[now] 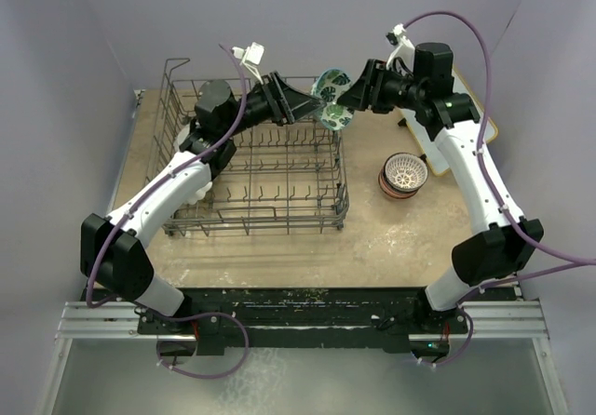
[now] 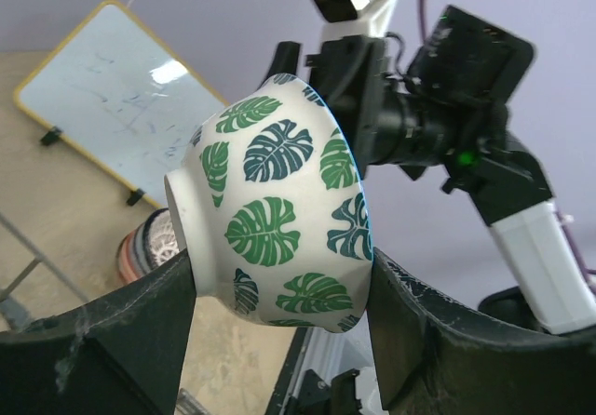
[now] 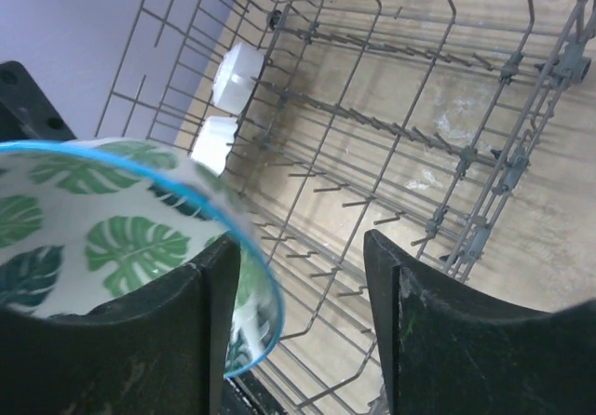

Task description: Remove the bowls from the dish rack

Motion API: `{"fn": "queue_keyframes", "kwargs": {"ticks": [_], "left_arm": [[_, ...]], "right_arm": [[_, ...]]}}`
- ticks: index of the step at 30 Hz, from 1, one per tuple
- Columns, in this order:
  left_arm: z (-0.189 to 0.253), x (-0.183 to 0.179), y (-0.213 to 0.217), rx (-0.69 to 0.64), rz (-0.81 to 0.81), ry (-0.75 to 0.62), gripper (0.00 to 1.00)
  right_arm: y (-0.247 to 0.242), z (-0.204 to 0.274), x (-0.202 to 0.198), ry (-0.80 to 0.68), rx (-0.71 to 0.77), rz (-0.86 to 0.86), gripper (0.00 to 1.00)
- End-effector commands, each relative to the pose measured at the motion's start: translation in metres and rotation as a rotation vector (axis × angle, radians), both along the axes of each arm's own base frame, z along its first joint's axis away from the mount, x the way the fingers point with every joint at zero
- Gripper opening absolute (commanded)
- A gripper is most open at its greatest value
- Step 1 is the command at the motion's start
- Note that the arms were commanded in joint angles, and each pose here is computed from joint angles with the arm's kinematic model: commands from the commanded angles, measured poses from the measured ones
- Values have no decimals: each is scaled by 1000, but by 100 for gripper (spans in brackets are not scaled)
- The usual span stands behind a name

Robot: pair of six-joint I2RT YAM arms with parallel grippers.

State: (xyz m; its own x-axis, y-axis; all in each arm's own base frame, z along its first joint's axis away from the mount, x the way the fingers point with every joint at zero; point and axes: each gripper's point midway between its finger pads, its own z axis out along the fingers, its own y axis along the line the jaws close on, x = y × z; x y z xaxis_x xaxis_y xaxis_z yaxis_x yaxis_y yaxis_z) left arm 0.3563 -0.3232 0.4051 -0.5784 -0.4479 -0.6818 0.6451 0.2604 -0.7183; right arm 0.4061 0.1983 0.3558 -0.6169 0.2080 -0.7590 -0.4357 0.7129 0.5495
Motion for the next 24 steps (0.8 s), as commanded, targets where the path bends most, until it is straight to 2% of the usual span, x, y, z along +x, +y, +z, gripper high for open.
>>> {"fn": "queue_keyframes", "kwargs": {"ticks": [1,2,5,8,13,16,19,24], "left_arm": [[57,-33,3,-142,-124,-151,42],[57,-35,2,-153,-144,-152,42],[54,-32,0,-154,-149,-141,43],[48,-25,2,-144,-118,-118,54],[36,-12,8,-132,-69,-75,99],[17,8,22,-63,71,-34,99],[-20,32,42,163,252,24,99],[-67,44,75,463,395,54,99]], "right_arm": [[9,20,-13,-77,34,93,54],[10,21,-15,-82,38,107,49],[11,26,-20,-95,49,121,23],[11,29,-26,-95,55,125,1],[4,27,-30,-80,65,85,0],[-14,18,-26,-30,77,-2,0],[-51,1,-18,43,100,-133,0],[-134,-38,-20,170,90,-395,0]]}}
